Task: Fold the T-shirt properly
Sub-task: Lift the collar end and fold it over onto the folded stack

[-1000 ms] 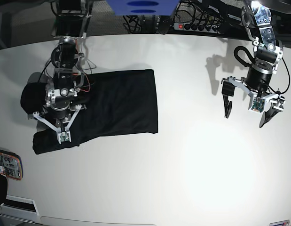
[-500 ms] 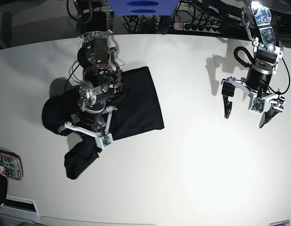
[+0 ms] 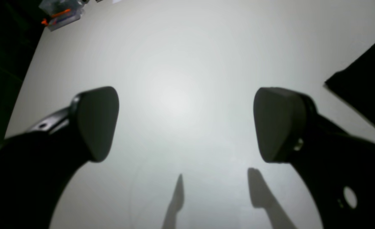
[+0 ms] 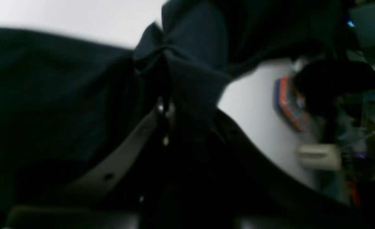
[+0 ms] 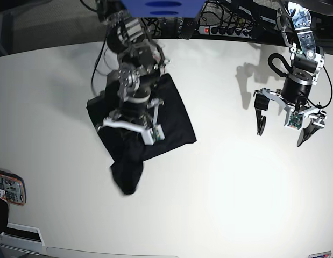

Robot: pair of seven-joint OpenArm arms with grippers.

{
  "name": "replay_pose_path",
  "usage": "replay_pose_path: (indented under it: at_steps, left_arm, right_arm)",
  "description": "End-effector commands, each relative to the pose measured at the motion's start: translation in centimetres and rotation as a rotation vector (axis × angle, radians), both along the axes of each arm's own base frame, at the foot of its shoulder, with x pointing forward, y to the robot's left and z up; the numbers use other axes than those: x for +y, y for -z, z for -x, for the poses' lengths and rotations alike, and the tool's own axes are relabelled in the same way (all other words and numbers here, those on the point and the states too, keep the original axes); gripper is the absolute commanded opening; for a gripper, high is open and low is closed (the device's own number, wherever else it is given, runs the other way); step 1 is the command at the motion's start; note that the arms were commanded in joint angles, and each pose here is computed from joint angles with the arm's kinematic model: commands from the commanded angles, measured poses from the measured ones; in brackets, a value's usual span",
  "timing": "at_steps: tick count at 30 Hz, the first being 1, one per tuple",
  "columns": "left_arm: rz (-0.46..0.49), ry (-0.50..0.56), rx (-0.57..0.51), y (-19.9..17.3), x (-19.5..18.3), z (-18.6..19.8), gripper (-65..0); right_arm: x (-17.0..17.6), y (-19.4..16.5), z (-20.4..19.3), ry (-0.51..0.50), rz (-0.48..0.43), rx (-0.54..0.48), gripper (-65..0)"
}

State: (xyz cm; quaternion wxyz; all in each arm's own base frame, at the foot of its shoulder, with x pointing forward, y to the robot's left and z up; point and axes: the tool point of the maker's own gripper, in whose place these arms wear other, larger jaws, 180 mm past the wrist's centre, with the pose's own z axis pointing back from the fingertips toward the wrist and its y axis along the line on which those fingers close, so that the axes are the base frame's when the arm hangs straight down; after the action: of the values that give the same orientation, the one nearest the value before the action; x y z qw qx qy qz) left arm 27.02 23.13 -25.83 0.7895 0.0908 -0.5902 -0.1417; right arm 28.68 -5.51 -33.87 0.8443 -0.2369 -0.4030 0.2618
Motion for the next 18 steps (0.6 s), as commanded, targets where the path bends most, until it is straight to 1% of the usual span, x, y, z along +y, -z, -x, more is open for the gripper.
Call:
replay_pose_path:
  at_steps: [1,11,14,18]
  left_arm:
    - [0.002,0.01,-0.047,-1.2,-0.1,-0.3,0.0]
    - [0.007,0.021,-0.038,-1.0,-0.6,-0.2,0.0]
    - [0.007,0.021,-0.038,-1.0,-0.6,-0.2,0.0]
    - [0.009,0.02,-0.038,-0.9,-0.6,-0.2,0.0]
  right_arm:
    - [0.7,-1.3,-0.6,-0.015,-0.009,-0.048,-65.0]
    - [6.8,-1.8,1.1,-0.185,-0.054,-0.052,-65.0]
    - [8.2,-2.0,1.4,-0.22,-0.069,-0.053,-65.0]
    - [8.5,-2.0,1.4,-0.229,-0.082,-0.052,-65.0]
